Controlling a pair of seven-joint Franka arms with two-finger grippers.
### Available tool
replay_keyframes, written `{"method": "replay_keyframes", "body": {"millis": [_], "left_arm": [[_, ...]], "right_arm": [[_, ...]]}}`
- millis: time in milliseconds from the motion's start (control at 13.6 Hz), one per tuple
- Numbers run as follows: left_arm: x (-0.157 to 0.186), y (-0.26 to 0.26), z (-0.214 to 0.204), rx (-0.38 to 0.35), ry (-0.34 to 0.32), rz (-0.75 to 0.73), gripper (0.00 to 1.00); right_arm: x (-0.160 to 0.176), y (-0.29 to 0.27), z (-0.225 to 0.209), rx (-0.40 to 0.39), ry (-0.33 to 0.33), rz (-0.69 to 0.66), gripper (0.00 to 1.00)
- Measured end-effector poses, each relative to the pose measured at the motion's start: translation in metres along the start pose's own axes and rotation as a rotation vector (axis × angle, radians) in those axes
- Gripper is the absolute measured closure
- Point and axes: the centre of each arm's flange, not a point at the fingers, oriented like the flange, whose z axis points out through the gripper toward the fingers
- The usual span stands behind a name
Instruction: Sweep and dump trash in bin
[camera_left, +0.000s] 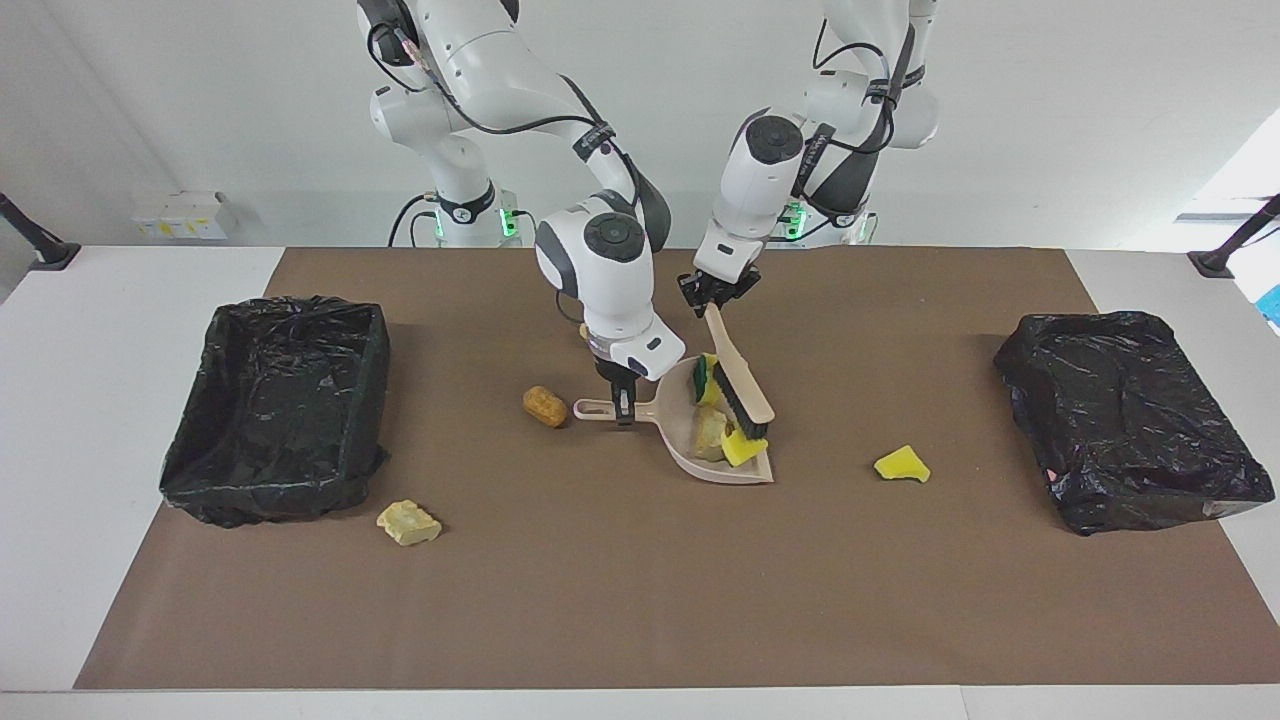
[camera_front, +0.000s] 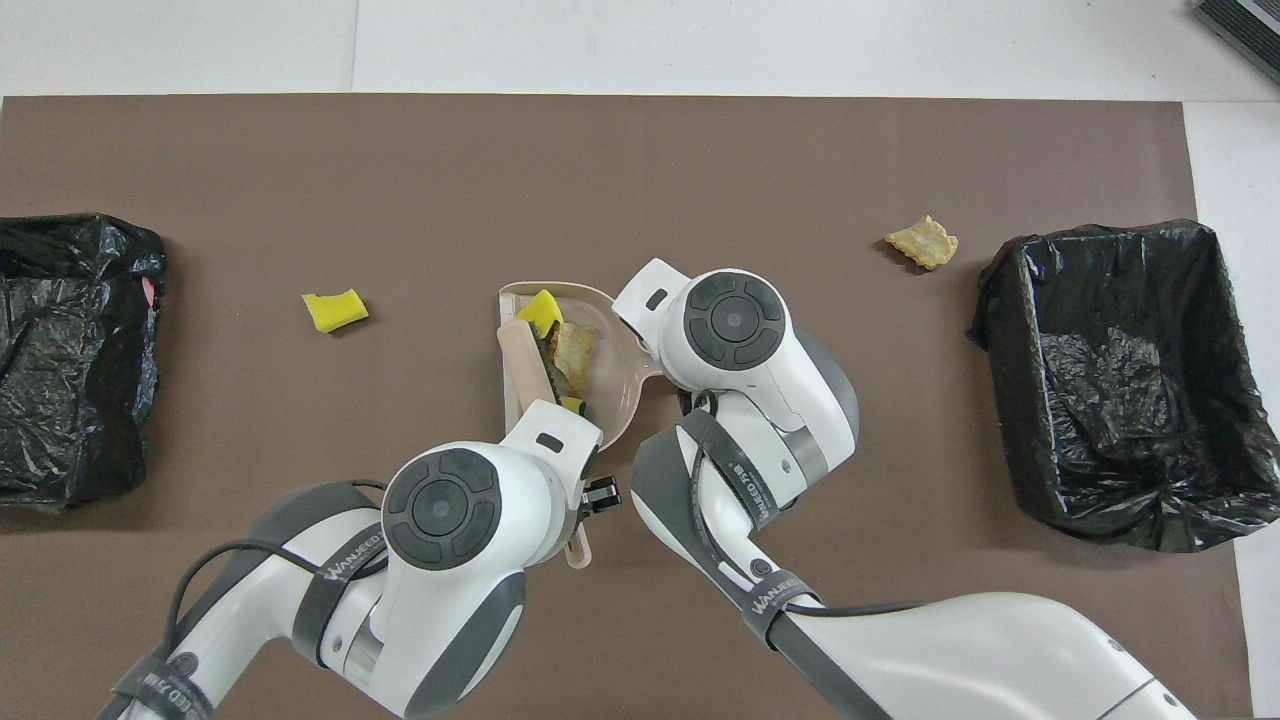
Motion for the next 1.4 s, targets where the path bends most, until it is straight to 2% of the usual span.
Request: {"method": "replay_keyframes", "body": {"millis": [294,515,735,956,1176,1397], "left_arm": [[-0.003,-0.005,-0.014,0.061,-0.061,0.007,0.74],[-0.002,-0.036,-0.051,0.108,-0.120,0.028,0.74],[0.033,-0.079,-0.068,0.098,-0.120,0.031,0.74],[0.081,-0.139,-0.069,0.135,-0.104,0.102,0.74],[0.126,-0.214,-0.077,0.170,-0.101,0.255,0.74],[0.157,-0.274,-0.074,0.241,-0.100,0.361,0.74]], "right_arm": [[-0.007,0.004,0.000,-0.003,-0.003,0.009,0.68],[-0.013,0.008,-0.004,-0.013,-0.008,0.015,0.68],[-0.032,0.017,-0.019,-0.033,-0.007,0.044,0.68],[-0.032,0.015,-0.024,-0.028,-0.020,0.036,0.68],[-0.006,-0.008,-0.031,-0.034,-0.160,0.007,0.68],[0.008,-0.019,-0.042,-0.060,-0.211,0.021,0.68]]}}
